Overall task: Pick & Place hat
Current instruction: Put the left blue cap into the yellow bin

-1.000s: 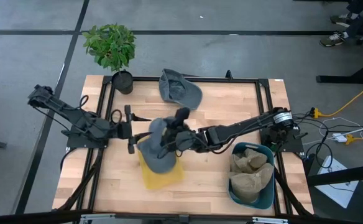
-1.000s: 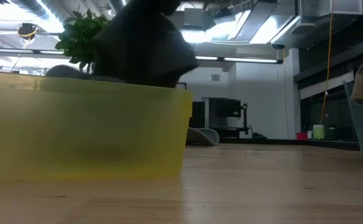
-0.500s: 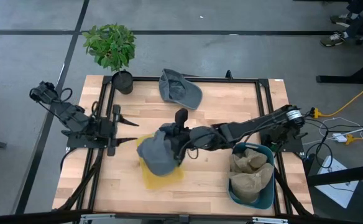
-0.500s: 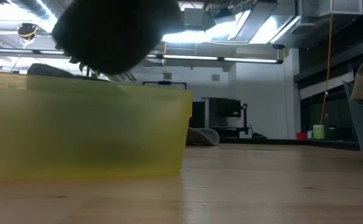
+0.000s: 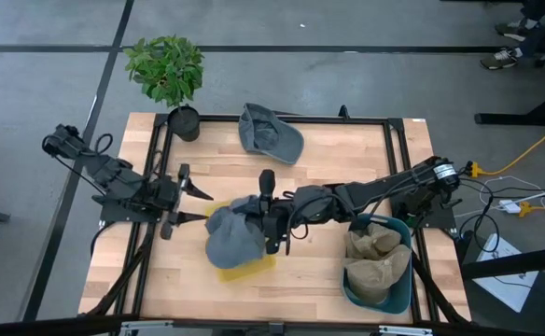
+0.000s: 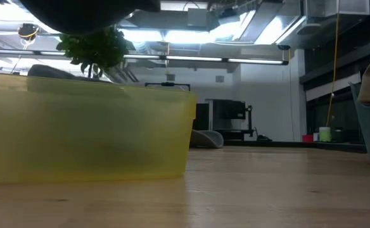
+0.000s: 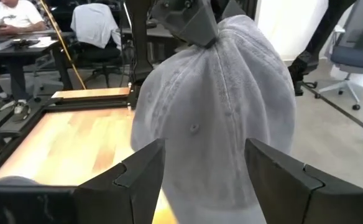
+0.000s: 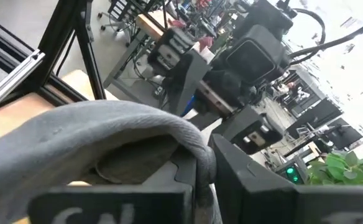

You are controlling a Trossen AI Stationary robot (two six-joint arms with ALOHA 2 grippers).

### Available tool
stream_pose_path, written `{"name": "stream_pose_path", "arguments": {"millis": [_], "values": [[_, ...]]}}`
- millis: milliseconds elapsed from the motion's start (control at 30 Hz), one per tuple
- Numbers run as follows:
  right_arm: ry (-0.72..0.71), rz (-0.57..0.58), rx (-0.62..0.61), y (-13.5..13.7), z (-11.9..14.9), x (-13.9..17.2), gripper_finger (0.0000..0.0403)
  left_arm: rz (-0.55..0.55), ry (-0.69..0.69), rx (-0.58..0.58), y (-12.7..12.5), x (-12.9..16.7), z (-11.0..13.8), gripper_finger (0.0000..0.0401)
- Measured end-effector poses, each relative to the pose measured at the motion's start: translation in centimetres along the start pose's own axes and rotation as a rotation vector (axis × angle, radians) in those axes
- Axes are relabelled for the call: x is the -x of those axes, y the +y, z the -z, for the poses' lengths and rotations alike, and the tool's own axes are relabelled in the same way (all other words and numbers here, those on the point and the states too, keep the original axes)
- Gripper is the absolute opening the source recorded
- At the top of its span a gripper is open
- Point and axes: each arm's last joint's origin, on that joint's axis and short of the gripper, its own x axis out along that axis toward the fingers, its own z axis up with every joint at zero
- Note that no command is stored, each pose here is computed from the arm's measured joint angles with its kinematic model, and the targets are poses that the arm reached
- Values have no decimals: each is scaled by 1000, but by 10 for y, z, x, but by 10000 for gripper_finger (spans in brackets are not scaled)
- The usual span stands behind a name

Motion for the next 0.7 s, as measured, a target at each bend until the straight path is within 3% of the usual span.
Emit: {"name": "stream_pose_path", "arguments": {"millis": [567, 700], "values": [[-16, 13, -10, -1, -1, 0, 37, -8, -40, 142, -3, -51, -2, 227], [-16, 13, -10, -1, -1, 0, 33, 56, -53, 160, -2, -59, -3, 232]]}}
